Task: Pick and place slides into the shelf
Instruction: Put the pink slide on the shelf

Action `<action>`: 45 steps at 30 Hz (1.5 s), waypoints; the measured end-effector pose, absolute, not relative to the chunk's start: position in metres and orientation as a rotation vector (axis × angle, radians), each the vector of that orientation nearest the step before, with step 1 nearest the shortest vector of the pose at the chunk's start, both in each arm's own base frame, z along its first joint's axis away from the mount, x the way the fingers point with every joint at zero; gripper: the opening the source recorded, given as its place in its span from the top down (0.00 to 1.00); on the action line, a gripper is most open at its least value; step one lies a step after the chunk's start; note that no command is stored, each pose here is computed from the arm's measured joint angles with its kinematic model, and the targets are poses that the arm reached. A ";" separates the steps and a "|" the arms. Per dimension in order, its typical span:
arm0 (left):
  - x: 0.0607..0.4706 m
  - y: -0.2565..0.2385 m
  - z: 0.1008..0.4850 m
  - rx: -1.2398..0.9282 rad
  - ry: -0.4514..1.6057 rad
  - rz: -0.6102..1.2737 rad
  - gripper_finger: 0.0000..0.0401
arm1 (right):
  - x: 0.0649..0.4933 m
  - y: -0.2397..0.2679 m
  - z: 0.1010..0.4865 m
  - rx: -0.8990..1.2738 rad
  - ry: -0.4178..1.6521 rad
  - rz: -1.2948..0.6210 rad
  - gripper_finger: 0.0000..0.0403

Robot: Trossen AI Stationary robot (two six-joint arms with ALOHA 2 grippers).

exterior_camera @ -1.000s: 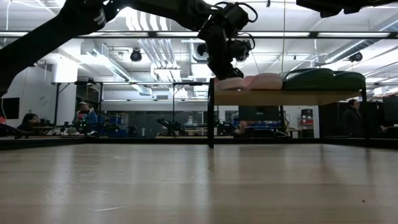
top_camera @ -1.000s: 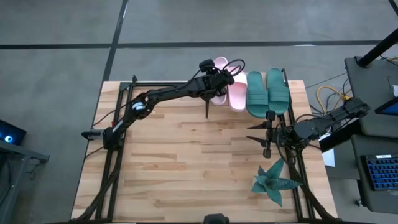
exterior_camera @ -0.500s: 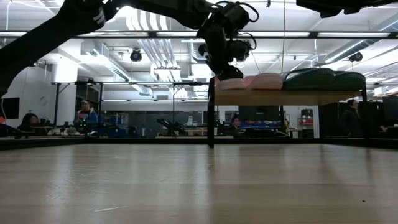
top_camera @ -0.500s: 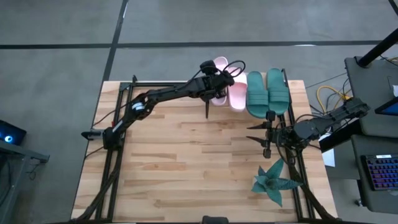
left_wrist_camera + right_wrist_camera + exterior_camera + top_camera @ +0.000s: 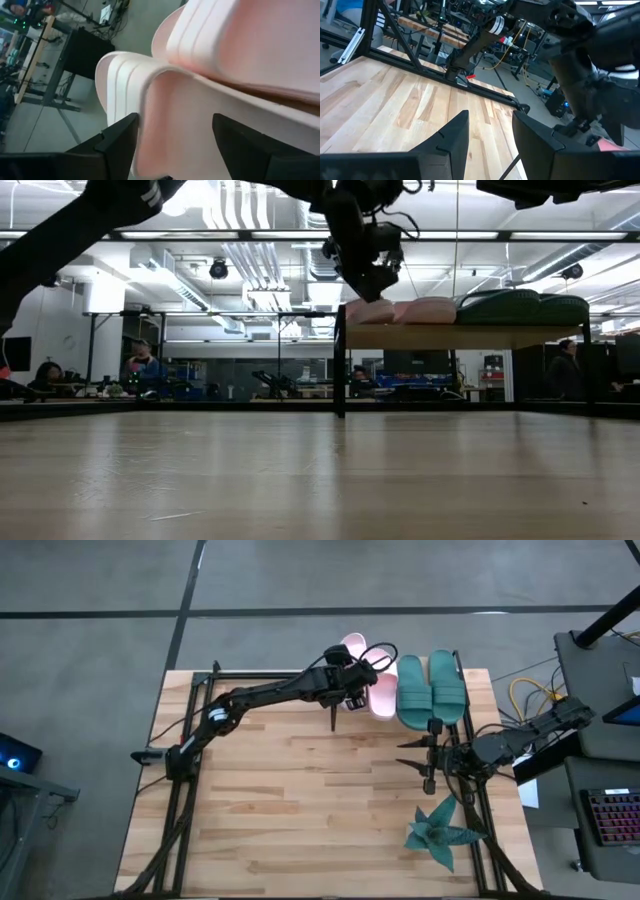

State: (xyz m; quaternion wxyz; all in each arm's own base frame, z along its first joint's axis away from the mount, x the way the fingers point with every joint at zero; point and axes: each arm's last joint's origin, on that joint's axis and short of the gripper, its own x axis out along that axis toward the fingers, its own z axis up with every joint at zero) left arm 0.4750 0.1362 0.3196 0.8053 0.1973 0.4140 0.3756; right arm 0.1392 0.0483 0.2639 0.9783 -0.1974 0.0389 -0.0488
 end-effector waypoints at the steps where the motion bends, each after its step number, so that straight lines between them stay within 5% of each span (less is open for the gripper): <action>1: 0.474 0.133 0.322 0.426 0.885 0.798 0.40 | 0.139 0.048 0.264 -0.398 0.079 -0.098 0.65; 11: 0.458 0.132 0.356 0.303 0.778 0.524 0.46 | 0.139 0.048 0.264 -0.398 0.079 -0.098 0.65; 21: 0.434 0.155 0.405 0.257 0.553 0.588 0.72 | 0.139 0.048 0.264 -0.399 0.081 -0.098 0.65; 31: 0.424 0.208 0.386 0.115 0.536 0.569 0.98 | 0.139 0.048 0.264 -0.400 0.081 -0.098 0.65; 45: 0.433 0.219 0.358 0.104 0.486 0.520 0.99 | 0.139 0.048 0.263 -0.402 0.082 -0.098 0.65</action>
